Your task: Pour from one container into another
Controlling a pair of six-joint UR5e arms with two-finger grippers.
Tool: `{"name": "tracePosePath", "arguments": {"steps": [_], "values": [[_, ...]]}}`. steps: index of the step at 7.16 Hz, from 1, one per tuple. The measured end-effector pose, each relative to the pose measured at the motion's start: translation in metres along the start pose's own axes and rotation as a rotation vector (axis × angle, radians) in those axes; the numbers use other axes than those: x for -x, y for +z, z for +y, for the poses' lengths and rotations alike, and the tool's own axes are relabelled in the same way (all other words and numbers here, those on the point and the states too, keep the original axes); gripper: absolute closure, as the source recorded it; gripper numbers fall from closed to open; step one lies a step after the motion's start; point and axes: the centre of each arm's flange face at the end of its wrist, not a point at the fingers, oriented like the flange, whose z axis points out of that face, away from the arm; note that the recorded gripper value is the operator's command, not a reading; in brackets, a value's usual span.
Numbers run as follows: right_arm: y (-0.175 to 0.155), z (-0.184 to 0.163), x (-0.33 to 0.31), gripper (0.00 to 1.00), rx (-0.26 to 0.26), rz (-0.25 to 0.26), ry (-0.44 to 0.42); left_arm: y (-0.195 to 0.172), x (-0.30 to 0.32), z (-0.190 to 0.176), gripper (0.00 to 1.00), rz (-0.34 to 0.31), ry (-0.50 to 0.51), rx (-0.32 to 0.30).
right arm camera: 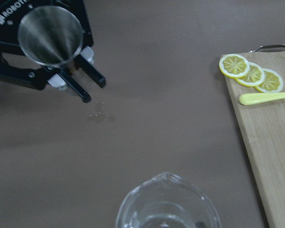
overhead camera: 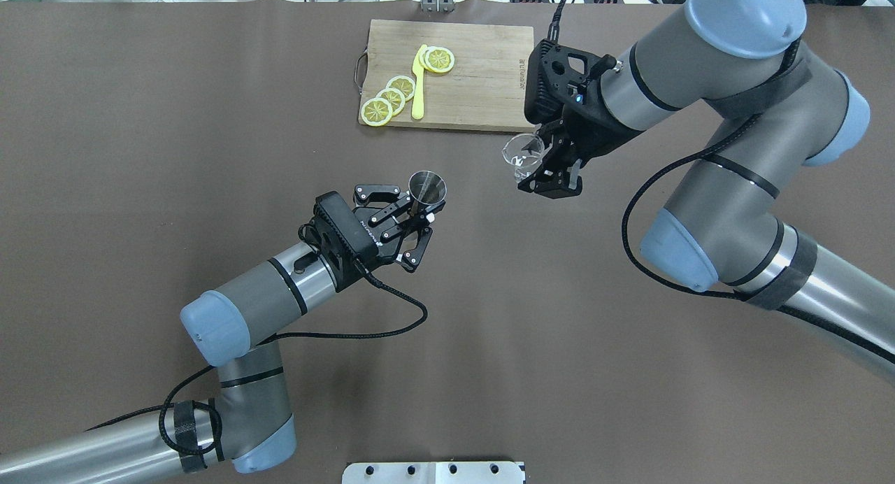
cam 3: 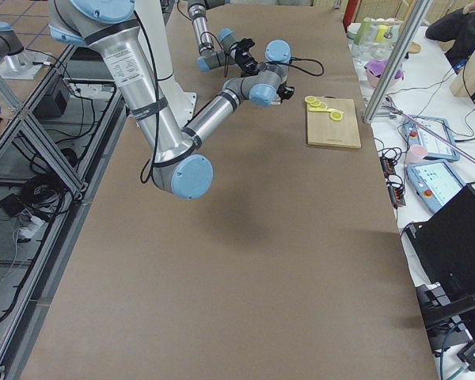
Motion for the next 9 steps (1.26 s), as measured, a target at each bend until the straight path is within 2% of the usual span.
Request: {"name": "tracePosePath", "arguments": {"steps": [4,9], "values": [[-0.015,-0.030,0.048,1.00,0.038,-0.049,0.011,-0.001,0.001,-0.001,1.00,0.001,-0.004,-0.002],[-0.001,-0.062,0.069,1.00,0.129,-0.033,0.028,-0.001,0.000,-0.002,1.00,0.001,-0.005,-0.004]]}}
